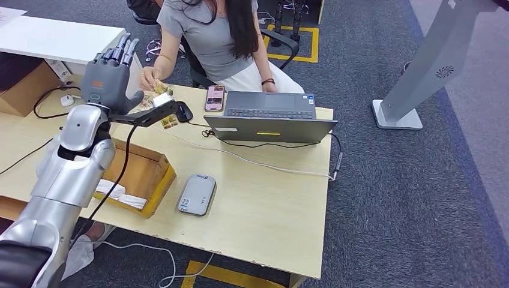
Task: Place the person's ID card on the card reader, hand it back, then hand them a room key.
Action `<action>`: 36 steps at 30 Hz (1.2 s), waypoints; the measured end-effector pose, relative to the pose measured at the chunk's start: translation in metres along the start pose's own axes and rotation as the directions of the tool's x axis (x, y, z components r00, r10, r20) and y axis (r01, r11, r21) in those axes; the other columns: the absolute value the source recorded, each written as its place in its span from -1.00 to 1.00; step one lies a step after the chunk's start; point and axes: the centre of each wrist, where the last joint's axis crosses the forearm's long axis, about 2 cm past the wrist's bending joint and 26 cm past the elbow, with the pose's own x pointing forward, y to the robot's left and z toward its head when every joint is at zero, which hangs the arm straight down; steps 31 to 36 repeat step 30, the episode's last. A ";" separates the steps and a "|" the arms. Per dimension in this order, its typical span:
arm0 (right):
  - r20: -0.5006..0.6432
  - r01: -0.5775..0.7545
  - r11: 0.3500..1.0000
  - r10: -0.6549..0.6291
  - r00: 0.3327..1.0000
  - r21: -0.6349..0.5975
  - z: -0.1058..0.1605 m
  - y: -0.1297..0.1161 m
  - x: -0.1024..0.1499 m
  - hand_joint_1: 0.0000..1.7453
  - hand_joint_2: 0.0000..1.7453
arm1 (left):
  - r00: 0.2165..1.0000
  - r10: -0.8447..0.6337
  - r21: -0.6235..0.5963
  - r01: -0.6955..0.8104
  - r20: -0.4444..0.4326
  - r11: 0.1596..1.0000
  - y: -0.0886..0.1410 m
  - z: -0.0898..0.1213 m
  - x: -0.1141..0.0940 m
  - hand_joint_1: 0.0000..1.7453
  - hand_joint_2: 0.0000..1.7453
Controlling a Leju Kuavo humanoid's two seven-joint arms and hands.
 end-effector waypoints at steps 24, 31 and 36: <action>-0.022 0.059 0.998 -0.060 0.998 -0.030 0.001 0.003 -0.005 -1.00 -1.00 | 0.722 0.691 0.258 -0.676 0.042 0.691 0.008 0.182 -0.019 -1.00 1.00; -0.025 0.063 0.997 -0.064 0.998 -0.040 0.001 0.008 -0.014 -1.00 -1.00 | -0.008 0.998 0.667 -0.744 0.057 -0.044 0.020 0.295 -0.092 -1.00 1.00; -0.025 0.063 0.997 -0.064 0.998 -0.040 0.001 0.008 -0.014 -1.00 -1.00 | -0.008 0.998 0.667 -0.744 0.057 -0.044 0.020 0.295 -0.092 -1.00 1.00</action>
